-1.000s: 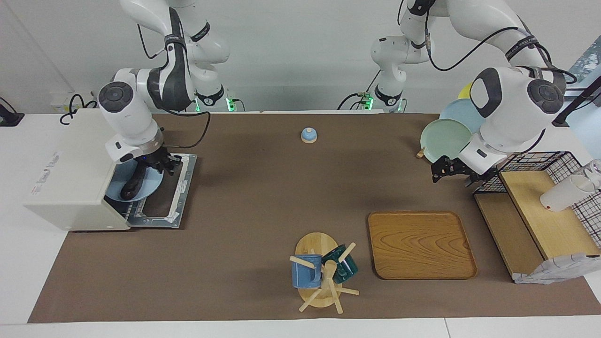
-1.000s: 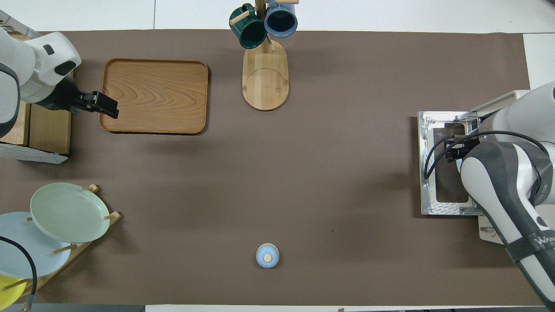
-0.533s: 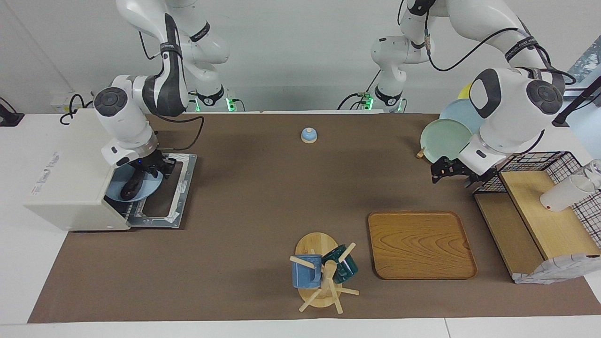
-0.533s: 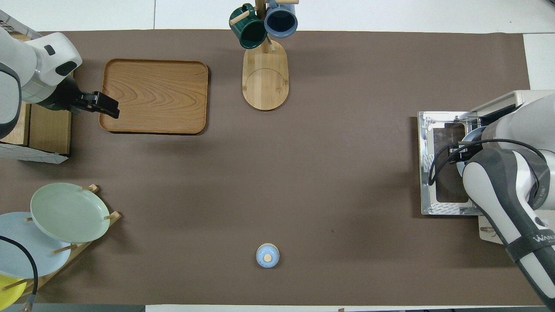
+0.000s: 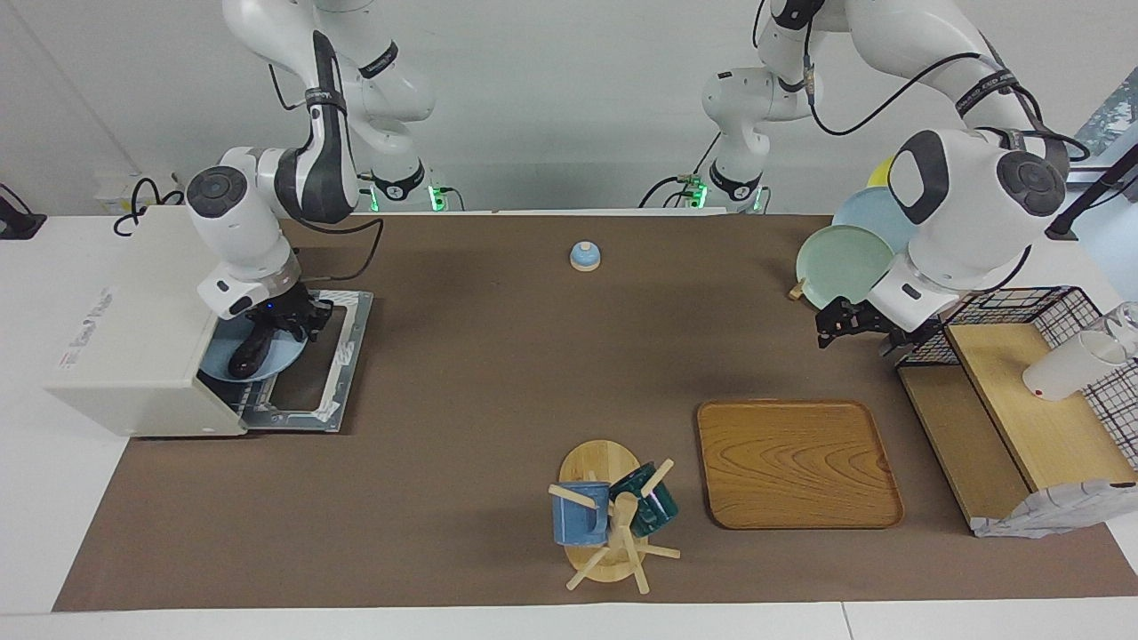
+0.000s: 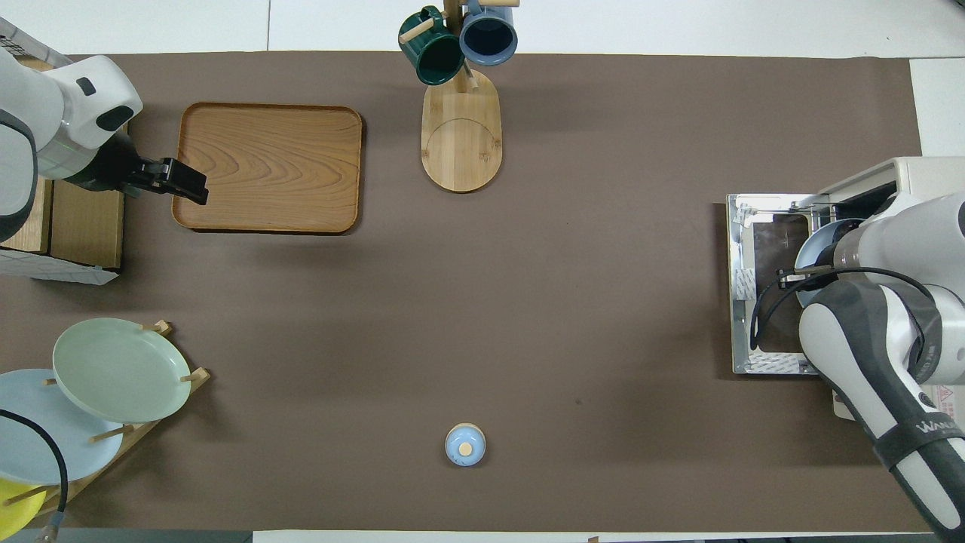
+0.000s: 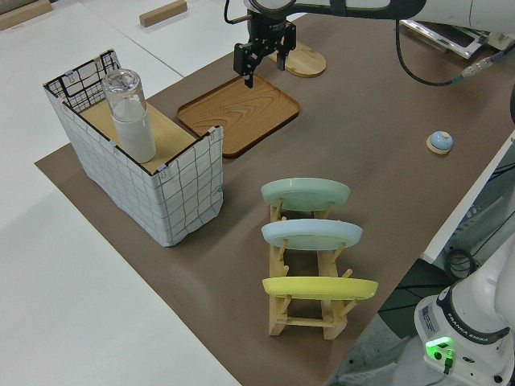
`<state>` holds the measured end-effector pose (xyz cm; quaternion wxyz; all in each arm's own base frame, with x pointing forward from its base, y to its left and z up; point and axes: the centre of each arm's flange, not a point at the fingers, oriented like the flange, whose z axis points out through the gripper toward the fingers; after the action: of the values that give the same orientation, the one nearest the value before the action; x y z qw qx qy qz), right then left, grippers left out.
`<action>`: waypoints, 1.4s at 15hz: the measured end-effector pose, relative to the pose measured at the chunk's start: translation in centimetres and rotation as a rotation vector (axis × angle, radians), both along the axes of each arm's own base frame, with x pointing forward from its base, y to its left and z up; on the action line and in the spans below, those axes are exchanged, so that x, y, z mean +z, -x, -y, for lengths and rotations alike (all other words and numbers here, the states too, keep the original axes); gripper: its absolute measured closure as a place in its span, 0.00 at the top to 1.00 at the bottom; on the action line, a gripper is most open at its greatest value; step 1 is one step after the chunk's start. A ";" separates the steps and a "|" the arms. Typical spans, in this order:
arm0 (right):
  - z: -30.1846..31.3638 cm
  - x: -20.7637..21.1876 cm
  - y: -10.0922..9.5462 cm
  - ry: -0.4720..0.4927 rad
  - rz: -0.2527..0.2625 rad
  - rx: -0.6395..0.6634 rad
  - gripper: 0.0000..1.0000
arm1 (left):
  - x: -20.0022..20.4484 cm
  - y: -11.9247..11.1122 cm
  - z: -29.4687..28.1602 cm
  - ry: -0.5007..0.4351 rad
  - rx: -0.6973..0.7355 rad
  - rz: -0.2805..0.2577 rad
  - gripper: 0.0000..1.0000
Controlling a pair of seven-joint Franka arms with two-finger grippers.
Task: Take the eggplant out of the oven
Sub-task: 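Reach into the oven and grasp the light blue plate with the right gripper, then pull the plate with eggplant out and set it mid-table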
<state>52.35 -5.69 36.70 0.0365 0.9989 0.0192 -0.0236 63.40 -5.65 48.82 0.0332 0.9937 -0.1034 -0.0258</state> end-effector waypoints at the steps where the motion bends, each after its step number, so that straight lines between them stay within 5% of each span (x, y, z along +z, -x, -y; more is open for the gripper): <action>1: -0.1 0.4 0.0 0.004 0.007 0.004 0.03 | 0.0 0.0 0.0 0.000 0.000 0.000 1.00; 4: -1.4 1.2 0.0 0.009 0.021 0.033 0.03 | 0.0 0.0 0.0 0.001 0.000 0.004 1.00; 8: -8.2 3.4 -0.7 0.039 -0.025 0.100 0.03 | 0.0 -0.1 0.1 0.002 0.000 0.009 1.00; 13: -24.7 7.3 1.3 0.146 -0.003 0.083 0.03 | 0.1 -0.2 -0.4 0.001 0.009 0.017 1.00; 17: -35.0 8.6 3.3 0.111 0.051 0.003 0.03 | 0.7 -0.5 -2.3 0.001 0.040 0.035 1.00; 21: -46.6 9.2 3.1 0.103 0.049 -0.053 0.03 | 1.3 -0.6 -3.9 0.001 0.064 0.047 1.00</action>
<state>49.23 40.87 45.92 0.0878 0.9961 -0.0095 -0.0009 64.01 -1.76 50.13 0.0319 0.9969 -0.0723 -0.0014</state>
